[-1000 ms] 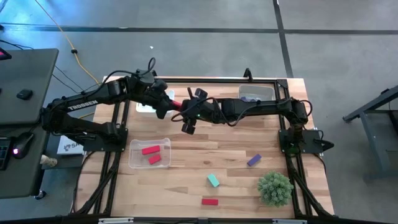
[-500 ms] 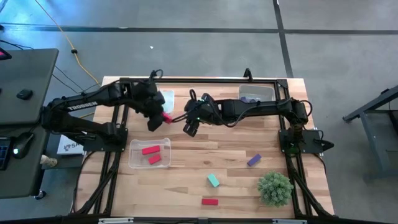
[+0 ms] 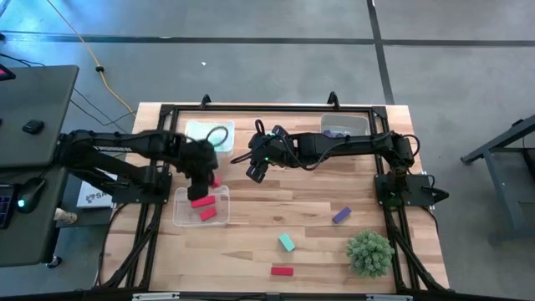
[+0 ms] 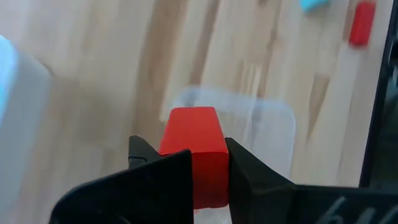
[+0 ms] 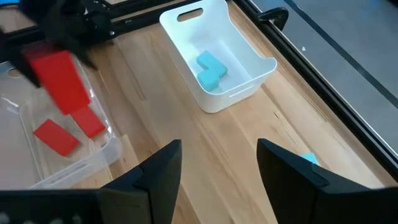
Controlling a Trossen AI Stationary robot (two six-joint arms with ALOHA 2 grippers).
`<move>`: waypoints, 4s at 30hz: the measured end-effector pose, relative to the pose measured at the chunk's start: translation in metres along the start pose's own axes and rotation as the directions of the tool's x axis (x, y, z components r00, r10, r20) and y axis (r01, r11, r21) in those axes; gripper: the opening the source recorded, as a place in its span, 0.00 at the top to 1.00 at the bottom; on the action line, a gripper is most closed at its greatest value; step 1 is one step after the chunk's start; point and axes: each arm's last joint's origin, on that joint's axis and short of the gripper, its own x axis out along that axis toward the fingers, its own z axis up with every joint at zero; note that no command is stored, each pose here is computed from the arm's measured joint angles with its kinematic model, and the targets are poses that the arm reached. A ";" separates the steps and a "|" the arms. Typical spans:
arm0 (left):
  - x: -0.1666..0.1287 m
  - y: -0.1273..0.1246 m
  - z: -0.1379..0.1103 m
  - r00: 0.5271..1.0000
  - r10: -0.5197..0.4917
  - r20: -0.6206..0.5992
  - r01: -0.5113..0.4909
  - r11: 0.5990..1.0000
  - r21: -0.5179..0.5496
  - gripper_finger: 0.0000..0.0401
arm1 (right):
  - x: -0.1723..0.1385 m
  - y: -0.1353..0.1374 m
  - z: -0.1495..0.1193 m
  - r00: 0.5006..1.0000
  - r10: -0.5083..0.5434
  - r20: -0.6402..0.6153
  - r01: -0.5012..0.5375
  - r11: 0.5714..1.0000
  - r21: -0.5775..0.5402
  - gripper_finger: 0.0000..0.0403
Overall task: Sort & place blocks by color
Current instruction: Put the top red block into the transparent bin, then put the bottom light blue block into the white bin
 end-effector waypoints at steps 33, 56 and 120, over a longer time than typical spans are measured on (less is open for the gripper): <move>0.080 -0.017 -0.081 0.951 0.113 -0.289 -0.124 0.992 -0.020 0.99 | -0.003 -0.003 -0.024 0.949 0.114 -0.294 -0.101 0.993 0.058 0.51; 0.082 -0.014 -0.083 0.947 0.147 -0.285 -0.139 0.989 0.046 0.74 | -0.026 0.026 -0.052 0.795 0.284 -0.536 -0.117 0.939 0.324 0.51; 0.051 -0.083 -0.079 0.986 -0.089 -0.144 0.078 0.994 -0.079 0.62 | -0.049 0.145 -0.145 0.773 0.183 -0.608 0.055 0.934 0.352 0.51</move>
